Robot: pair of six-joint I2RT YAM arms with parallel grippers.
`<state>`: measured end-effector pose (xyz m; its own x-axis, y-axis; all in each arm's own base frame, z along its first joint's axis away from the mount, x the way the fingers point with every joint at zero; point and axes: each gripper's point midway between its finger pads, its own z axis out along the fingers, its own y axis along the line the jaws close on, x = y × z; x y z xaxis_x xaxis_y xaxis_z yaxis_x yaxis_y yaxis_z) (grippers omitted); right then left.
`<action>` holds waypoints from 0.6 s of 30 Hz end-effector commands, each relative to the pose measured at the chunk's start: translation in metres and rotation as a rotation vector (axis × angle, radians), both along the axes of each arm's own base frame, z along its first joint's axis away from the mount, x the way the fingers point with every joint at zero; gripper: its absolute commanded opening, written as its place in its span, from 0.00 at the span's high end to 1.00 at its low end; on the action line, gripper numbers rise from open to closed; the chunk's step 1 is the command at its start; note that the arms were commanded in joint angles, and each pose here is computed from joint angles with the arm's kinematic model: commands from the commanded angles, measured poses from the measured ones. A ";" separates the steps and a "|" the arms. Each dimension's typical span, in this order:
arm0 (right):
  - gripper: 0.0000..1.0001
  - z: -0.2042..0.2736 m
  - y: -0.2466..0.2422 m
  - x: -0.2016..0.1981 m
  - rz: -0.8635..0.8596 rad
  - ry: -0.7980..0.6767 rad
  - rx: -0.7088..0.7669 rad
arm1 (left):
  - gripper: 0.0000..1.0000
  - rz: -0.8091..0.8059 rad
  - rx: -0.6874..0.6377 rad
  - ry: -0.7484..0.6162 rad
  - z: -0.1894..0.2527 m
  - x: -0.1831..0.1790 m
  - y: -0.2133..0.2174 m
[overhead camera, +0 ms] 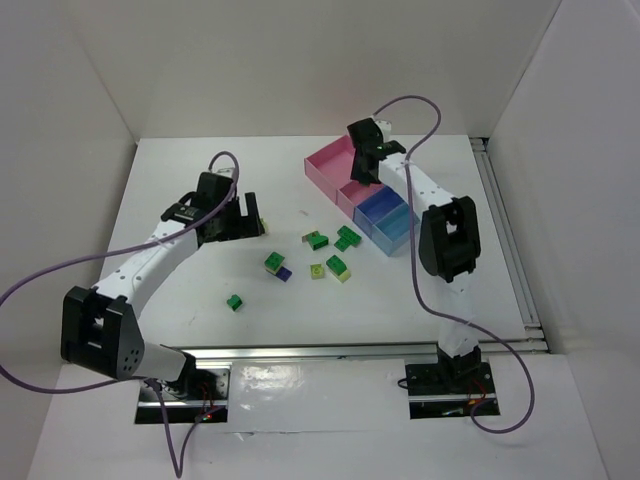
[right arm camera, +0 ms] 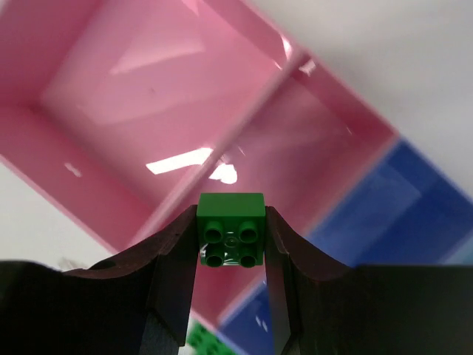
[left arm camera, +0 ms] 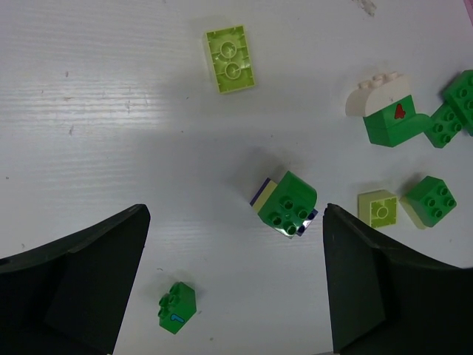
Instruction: Sort the legos into containers by color
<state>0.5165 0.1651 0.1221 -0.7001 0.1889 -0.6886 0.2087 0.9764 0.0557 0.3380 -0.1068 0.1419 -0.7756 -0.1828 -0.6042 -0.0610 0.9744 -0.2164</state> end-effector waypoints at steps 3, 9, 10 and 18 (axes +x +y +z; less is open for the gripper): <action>0.63 0.029 0.028 0.052 0.051 -0.131 0.057 | 0.00 -0.006 -0.042 0.006 0.007 0.008 -0.009; 0.57 0.018 0.049 0.082 0.099 -0.145 0.123 | 0.00 0.001 -0.042 0.026 0.002 0.007 -0.009; 0.55 0.023 0.053 0.086 0.099 -0.160 0.142 | 0.00 0.011 -0.050 0.026 0.003 0.010 -0.010; 0.16 0.036 0.060 0.089 0.133 -0.177 0.202 | 0.04 0.111 -0.042 0.152 -0.016 0.019 -0.010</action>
<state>0.5963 0.2203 0.1177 -0.6570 0.2243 -0.7198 0.0893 0.9711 0.2212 0.3524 -0.1188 0.1244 -0.8298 -0.2454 -0.5012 -0.1384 0.9606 -0.2411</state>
